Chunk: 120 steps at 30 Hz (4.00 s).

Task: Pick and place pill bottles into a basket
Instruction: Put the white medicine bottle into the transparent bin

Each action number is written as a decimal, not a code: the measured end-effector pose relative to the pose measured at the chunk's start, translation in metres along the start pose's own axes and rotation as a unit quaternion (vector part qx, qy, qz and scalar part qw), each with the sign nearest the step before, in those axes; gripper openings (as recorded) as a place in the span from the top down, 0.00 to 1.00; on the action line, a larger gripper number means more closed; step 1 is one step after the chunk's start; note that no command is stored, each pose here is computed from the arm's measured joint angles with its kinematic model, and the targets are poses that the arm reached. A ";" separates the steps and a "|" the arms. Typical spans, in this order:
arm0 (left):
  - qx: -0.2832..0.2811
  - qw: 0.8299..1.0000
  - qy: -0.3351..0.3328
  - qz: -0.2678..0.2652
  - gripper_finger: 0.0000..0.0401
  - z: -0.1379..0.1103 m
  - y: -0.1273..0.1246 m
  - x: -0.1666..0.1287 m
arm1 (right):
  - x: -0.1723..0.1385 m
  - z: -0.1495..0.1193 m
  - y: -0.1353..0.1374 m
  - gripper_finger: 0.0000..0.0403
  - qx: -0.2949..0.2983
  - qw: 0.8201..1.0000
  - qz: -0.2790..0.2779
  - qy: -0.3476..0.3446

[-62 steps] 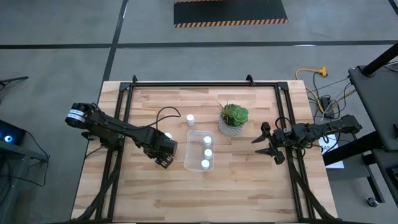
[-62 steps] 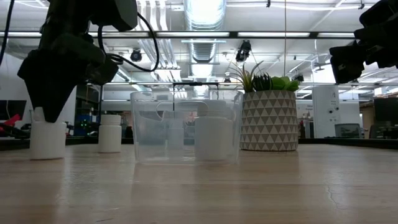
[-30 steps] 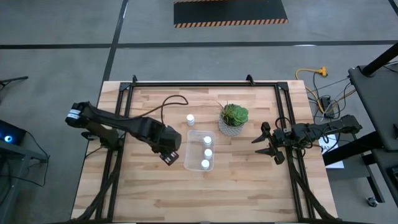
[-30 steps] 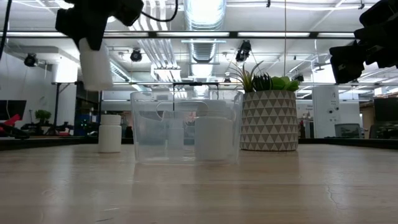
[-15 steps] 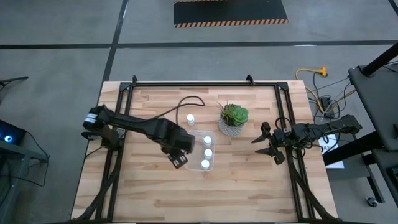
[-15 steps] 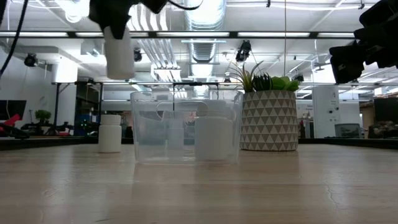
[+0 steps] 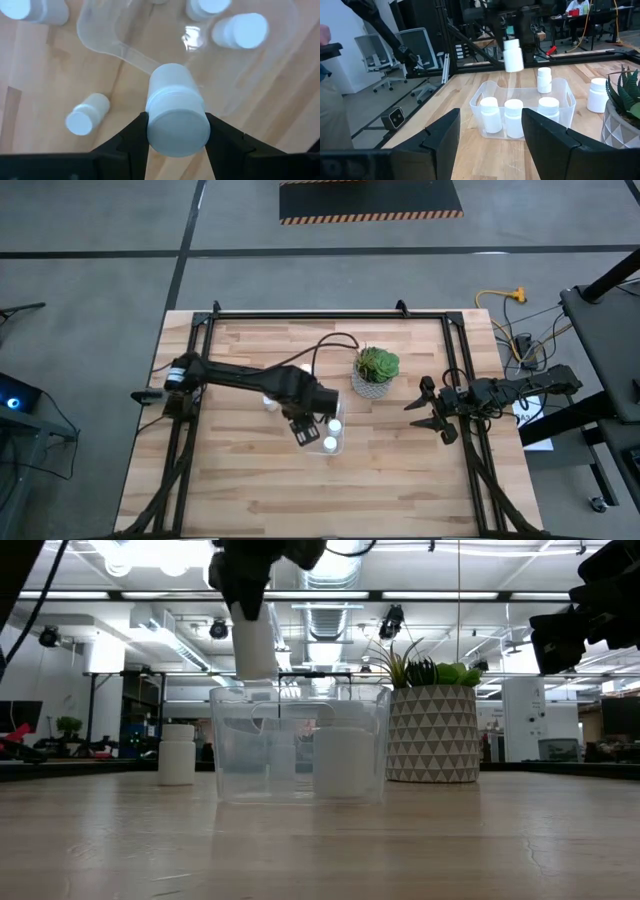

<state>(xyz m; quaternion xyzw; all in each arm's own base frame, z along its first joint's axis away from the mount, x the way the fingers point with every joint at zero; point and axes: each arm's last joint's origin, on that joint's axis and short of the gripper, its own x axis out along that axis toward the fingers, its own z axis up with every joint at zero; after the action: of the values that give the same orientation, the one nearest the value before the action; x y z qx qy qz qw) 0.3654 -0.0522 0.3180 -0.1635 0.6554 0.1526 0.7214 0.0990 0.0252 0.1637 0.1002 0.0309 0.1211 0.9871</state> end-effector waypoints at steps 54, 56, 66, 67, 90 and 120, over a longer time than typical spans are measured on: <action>0.063 0.996 0.027 0.054 0.63 0.060 0.029 0.091 | 0.000 0.000 0.000 0.50 0.000 1.000 0.000 0.000; 0.064 0.996 0.028 0.054 0.61 0.060 0.029 0.092 | 0.000 0.000 0.000 0.50 0.000 1.000 0.000 0.000; 0.064 0.996 0.028 0.054 0.57 0.060 0.029 0.092 | 0.000 0.000 0.000 0.50 0.000 1.000 0.000 0.000; 0.065 0.996 0.027 0.054 0.57 0.060 0.029 0.092 | 0.000 0.000 0.000 0.50 0.001 1.000 0.000 0.000; 0.088 0.995 0.021 0.050 0.56 0.061 0.029 0.092 | 0.000 0.000 0.000 0.50 0.001 1.000 0.000 0.000; -0.035 0.998 0.000 0.042 0.56 0.064 0.027 0.092 | 0.000 0.000 0.000 0.50 0.000 1.000 0.000 0.000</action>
<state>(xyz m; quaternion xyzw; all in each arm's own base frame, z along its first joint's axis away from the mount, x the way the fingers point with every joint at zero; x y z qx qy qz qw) 0.4196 0.0006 0.2311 -0.1614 0.6562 0.2058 0.7079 0.0990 0.0253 0.1637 0.1002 0.0310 0.1215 0.9870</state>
